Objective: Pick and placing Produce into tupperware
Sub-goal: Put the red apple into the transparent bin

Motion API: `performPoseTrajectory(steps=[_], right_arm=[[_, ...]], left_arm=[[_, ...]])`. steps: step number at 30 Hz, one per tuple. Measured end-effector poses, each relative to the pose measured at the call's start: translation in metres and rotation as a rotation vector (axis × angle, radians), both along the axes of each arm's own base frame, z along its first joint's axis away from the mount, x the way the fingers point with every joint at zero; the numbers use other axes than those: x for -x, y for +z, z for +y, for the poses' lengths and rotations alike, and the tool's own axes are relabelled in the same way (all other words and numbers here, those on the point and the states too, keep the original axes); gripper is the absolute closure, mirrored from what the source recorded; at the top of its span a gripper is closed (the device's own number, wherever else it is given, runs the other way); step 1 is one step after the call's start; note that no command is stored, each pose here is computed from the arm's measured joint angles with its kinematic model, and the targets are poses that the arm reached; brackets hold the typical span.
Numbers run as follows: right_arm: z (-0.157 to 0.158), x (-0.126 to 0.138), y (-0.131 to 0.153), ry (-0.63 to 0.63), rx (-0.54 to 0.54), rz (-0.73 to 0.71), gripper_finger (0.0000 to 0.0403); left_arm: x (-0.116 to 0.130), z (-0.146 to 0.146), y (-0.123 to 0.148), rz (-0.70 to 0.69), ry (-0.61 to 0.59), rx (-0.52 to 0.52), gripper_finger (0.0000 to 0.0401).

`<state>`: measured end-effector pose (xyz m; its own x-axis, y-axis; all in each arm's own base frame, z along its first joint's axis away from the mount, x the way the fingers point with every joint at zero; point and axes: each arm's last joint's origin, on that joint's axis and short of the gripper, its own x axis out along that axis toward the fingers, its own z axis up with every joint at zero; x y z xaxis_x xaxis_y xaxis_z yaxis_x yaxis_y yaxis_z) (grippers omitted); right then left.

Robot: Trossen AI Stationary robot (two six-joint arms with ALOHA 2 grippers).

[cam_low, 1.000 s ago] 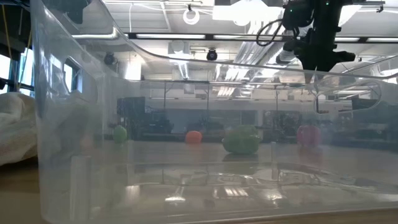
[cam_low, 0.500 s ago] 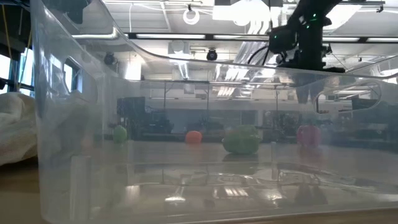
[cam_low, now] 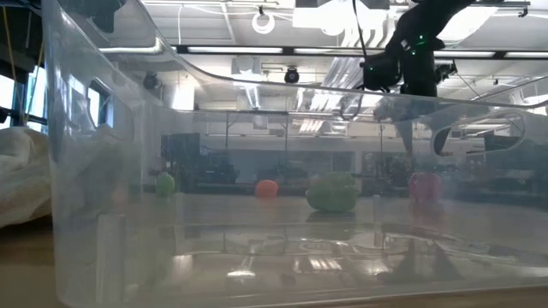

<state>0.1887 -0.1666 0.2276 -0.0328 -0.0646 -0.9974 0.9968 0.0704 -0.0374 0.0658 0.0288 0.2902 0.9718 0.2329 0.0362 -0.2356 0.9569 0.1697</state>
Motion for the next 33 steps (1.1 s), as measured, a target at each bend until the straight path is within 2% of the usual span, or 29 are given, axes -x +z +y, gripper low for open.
performPoseTrajectory(steps=[11,17,23,33], right_arm=[[-0.013,0.009,-0.002,-0.155,0.022,-0.031,0.0171],[-0.011,0.015,-0.031,-0.222,-0.022,-0.089,0.0171],[-0.003,0.024,-0.051,-0.256,-0.049,-0.040,0.0171],[-0.002,0.025,-0.072,-0.320,0.000,-0.124,0.0171]], left_arm=[[0.000,0.000,0.000,0.000,0.000,0.000,0.0364],[0.000,0.000,0.000,0.000,0.000,0.000,0.0364],[0.000,0.000,0.000,0.000,0.000,0.000,0.0364],[0.000,0.000,0.000,0.000,0.000,0.000,0.0364]])
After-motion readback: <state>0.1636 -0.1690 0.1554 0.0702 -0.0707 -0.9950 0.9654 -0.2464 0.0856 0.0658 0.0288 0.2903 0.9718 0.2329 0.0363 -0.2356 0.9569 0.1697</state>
